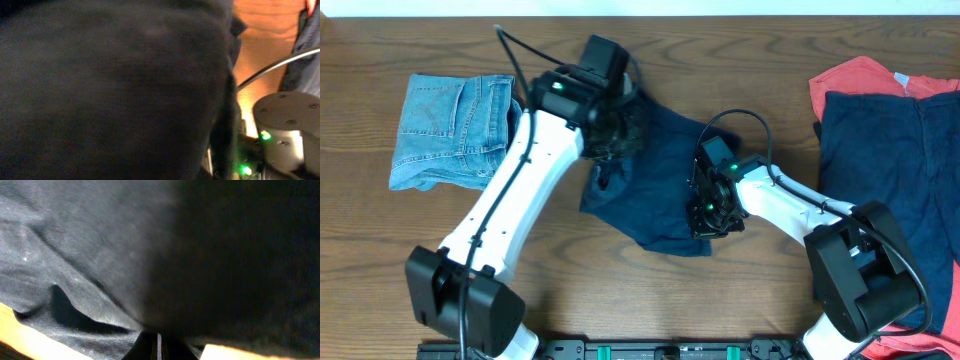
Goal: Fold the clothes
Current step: 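Lift the shorts' left end with the left gripper and fold it rightward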
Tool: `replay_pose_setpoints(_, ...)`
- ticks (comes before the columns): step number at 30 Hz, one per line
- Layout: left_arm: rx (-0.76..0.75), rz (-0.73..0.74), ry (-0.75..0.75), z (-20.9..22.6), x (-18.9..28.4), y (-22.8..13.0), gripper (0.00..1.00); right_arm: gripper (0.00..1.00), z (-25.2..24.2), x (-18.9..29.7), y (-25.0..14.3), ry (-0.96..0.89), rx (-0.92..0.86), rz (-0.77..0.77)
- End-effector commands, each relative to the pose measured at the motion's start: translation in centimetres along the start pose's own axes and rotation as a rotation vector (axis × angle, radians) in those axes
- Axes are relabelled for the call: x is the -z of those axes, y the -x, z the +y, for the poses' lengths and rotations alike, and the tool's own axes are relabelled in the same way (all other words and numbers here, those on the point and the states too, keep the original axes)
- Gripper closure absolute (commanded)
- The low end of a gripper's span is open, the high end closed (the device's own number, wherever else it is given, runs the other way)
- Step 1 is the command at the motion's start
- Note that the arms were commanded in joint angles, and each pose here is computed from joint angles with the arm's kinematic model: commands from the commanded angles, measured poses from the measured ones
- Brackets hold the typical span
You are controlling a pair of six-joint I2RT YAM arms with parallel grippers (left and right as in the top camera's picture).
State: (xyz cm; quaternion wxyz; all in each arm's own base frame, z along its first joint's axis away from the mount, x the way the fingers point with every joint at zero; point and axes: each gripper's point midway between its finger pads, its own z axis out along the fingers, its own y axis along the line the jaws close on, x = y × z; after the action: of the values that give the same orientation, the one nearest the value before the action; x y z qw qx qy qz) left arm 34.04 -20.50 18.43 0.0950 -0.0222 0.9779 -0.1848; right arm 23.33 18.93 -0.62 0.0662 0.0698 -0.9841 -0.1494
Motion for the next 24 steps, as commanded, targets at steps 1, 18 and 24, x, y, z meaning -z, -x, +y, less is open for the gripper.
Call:
replay_pose_setpoints(1, -0.008, -0.02, 0.003, -1.4, -1.1, 0.5, 0.79, 0.95, -1.8, -1.8, -1.8, -0.067, 0.002, 0.066)
replay_pose_setpoints(18, -0.068, 0.048, -0.112, -6.9, -7.0, -0.6, 0.67, 0.96, -1.9, -1.7, -2.1, -0.071, -0.002, 0.077)
replay_pose_setpoints(24, -0.068, 0.087, -0.155, -7.6, -6.8, -1.4, 0.75, 0.95, -2.0, -1.7, -2.1, -0.072, -0.008, 0.081)
